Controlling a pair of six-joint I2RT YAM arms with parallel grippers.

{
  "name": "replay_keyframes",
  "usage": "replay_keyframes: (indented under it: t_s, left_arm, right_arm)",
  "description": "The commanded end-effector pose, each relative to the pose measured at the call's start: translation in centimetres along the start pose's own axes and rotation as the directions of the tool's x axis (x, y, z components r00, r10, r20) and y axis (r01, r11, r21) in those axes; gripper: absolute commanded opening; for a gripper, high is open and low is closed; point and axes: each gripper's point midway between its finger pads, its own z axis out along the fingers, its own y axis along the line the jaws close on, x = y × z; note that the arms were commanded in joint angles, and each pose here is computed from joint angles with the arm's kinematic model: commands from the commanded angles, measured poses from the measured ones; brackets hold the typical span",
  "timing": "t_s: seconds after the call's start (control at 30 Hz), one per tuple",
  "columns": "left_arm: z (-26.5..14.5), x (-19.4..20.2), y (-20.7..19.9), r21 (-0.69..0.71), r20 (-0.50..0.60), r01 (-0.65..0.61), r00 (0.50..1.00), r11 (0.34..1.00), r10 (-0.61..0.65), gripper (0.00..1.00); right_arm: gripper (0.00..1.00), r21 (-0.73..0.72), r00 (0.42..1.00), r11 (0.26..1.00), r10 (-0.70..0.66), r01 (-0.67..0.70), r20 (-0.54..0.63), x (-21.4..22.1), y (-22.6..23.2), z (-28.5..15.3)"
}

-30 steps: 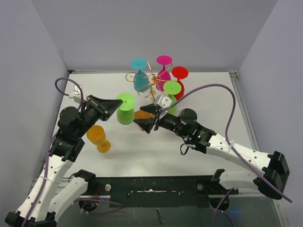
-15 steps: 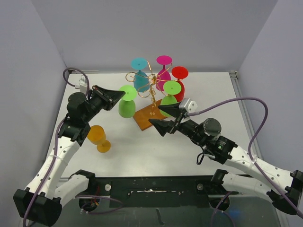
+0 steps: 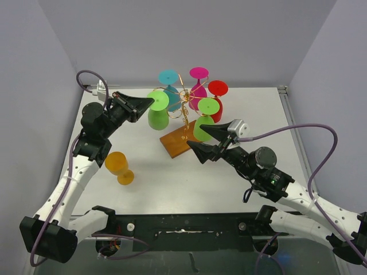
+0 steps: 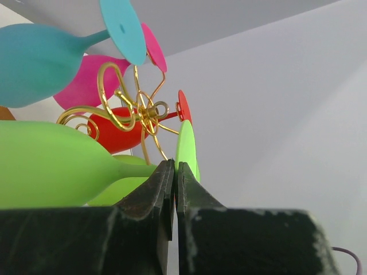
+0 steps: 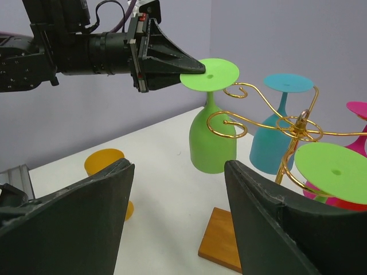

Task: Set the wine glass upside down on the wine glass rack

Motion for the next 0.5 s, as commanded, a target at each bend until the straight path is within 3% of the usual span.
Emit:
replay_keyframes:
  t_s: [0.0, 0.47]
  left_arm:
    - [0.4, -1.6, -5.0, 0.125, 0.03, -0.049, 0.998, 0.991, 0.046, 0.0]
    - [3.8, -1.9, -4.4, 0.106, -0.022, -0.041, 0.999, 0.994, 0.043, 0.0]
  right_arm:
    - [0.66, 0.04, 0.999, 0.999, -0.011, 0.009, 0.05, -1.4, -0.8, -0.2]
    - [0.68, -0.014, 0.994, 1.0, -0.025, 0.027, 0.104, -1.9, 0.2, -0.2]
